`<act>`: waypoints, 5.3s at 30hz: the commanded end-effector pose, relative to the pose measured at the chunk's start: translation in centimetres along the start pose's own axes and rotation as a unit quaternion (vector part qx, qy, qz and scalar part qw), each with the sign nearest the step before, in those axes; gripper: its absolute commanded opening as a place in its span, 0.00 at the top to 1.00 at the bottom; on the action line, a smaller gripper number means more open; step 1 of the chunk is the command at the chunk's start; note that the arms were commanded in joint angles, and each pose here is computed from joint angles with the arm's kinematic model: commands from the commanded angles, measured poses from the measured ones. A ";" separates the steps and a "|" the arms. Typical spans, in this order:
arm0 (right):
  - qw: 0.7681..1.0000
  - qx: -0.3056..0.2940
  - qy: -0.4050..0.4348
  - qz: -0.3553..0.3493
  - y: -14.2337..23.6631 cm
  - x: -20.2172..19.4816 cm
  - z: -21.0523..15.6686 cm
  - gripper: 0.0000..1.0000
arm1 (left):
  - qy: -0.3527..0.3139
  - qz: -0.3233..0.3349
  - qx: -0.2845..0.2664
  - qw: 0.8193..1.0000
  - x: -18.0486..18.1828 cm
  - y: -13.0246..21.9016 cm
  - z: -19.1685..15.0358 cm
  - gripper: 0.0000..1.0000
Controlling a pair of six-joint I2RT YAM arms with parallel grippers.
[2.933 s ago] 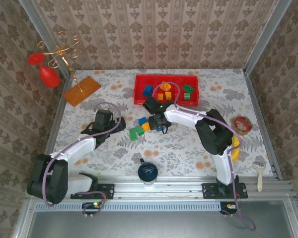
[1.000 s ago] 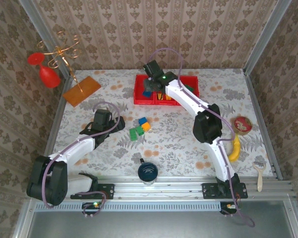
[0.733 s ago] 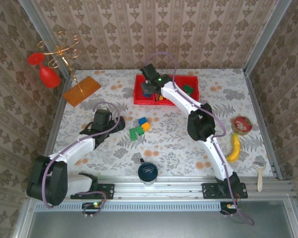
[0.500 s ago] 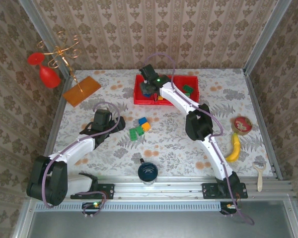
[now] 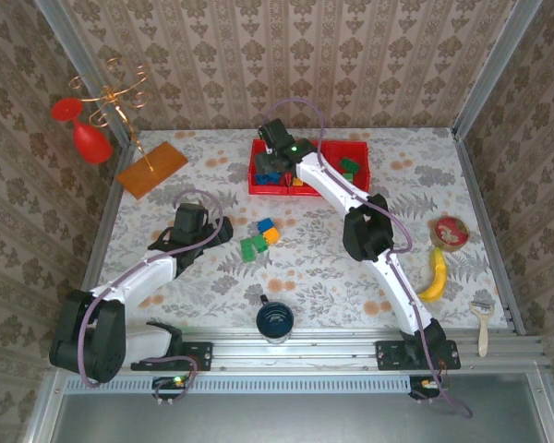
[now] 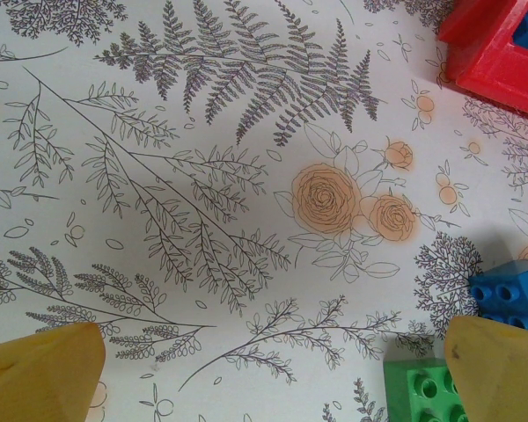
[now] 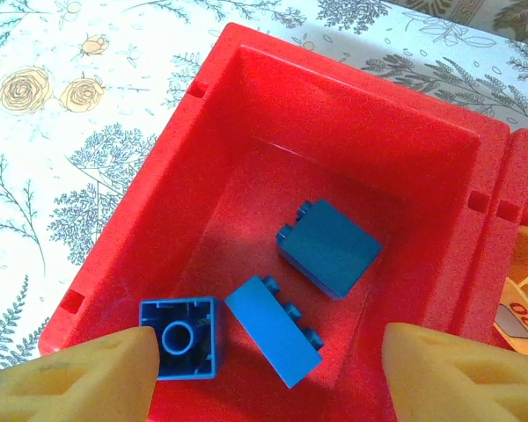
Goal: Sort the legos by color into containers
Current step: Place the lego in the container, then pick up the lego from the center of the table, then place the lego in the container.
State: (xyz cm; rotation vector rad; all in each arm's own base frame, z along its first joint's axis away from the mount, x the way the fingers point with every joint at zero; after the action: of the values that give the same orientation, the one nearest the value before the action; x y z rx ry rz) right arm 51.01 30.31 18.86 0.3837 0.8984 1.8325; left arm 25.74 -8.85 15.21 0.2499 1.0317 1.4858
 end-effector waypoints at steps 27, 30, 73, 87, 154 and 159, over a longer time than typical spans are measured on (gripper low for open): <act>0.993 0.101 -0.049 0.035 12.1 2.8 -5.8 0.17 | 0.008 -0.006 -0.019 1.000 0.1 0.8 0.5 0.00; 0.990 0.128 -0.041 0.042 11.7 3.5 -6.9 0.16 | 0.011 -0.006 -0.018 1.000 0.2 0.8 0.4 0.00; 0.965 0.237 0.002 0.110 4.6 9.7 -10.5 0.18 | 0.023 0.000 0.001 1.000 0.6 0.0 0.0 0.00; 0.958 0.273 0.008 0.086 1.7 9.6 -12.2 0.31 | 0.025 0.002 0.001 1.000 0.9 0.0 -0.2 0.00; 0.999 -0.044 -0.011 -0.002 -0.3 -1.2 1.7 0.45 | 0.027 -0.006 0.010 1.000 0.3 -0.5 0.3 0.00; 0.999 -0.036 -0.007 -0.003 0.2 -1.4 1.7 0.31 | 0.026 -0.009 0.011 1.000 0.2 -0.4 0.3 0.00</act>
State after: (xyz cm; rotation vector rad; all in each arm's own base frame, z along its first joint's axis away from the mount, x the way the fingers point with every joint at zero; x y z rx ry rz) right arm 52.25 30.01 19.13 0.3793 0.8395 1.8554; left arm 25.59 -8.37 14.09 0.2649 1.0817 1.4840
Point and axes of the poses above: each hand's point on the last joint's axis, 136 mm out from that joint toward the fingers, its own y axis back along the fingers, its own x axis along the line the jaws close on, z = x × y, the point moved 9 cm from there along y, back along the fingers, and after that the axes turned 11 degrees about y, right-handed, at the moved point
